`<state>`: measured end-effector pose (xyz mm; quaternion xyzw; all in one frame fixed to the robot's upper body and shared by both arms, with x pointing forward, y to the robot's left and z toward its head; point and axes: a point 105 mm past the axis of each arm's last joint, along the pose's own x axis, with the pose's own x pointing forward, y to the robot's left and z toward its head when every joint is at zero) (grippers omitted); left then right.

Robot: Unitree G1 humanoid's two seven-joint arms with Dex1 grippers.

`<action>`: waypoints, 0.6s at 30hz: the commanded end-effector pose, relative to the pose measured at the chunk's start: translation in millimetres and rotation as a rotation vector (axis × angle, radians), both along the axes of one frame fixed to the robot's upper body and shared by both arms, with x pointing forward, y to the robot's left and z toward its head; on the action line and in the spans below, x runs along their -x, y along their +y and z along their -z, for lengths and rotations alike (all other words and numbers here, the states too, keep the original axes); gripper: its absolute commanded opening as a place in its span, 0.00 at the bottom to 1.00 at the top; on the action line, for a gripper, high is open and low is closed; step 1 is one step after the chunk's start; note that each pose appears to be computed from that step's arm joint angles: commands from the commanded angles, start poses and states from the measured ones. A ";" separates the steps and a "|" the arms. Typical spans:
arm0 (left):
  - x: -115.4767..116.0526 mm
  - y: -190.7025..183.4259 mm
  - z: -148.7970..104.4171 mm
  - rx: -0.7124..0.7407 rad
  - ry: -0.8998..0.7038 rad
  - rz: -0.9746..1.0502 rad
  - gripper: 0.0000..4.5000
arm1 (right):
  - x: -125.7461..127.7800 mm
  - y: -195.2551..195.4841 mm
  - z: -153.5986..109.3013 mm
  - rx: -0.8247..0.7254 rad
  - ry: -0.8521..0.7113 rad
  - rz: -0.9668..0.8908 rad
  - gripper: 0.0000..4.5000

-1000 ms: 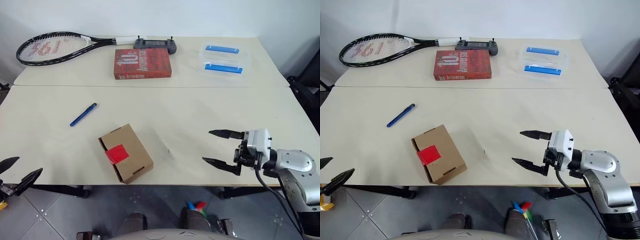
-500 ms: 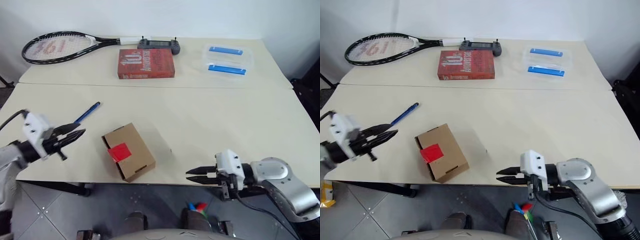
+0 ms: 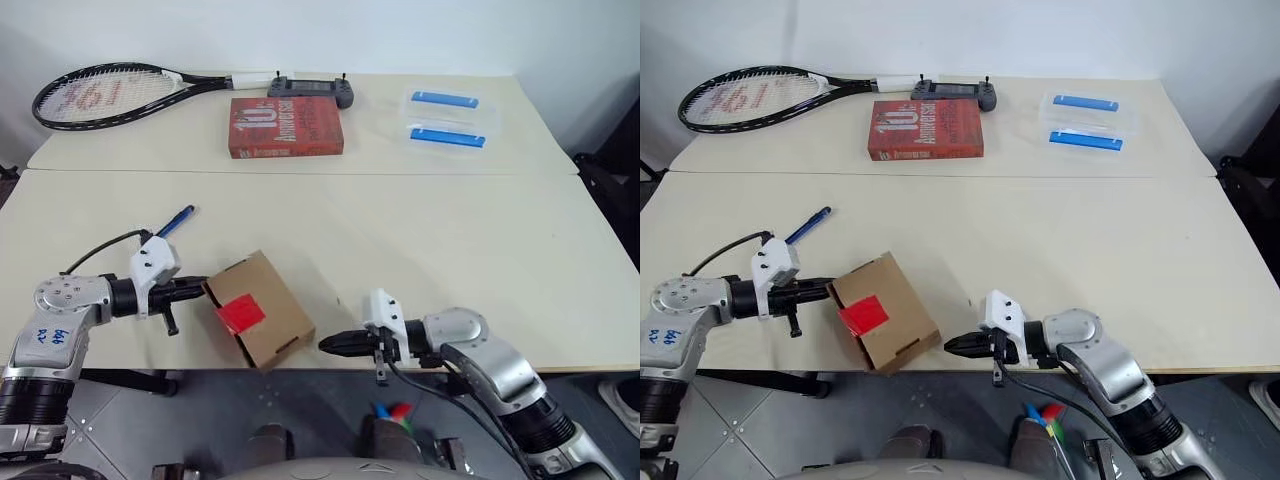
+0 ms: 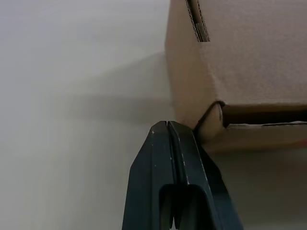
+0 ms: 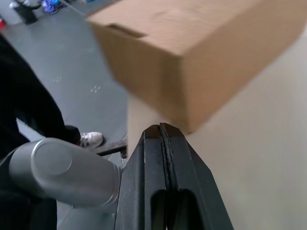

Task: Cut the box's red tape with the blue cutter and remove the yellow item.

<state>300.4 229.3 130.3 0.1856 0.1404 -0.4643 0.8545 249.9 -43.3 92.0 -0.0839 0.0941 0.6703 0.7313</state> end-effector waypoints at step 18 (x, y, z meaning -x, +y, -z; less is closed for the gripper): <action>31.1 -94.9 16.8 0.173 0.101 0.105 0.01 | -130.0 -95.0 -77.0 0.061 -0.314 0.536 0.00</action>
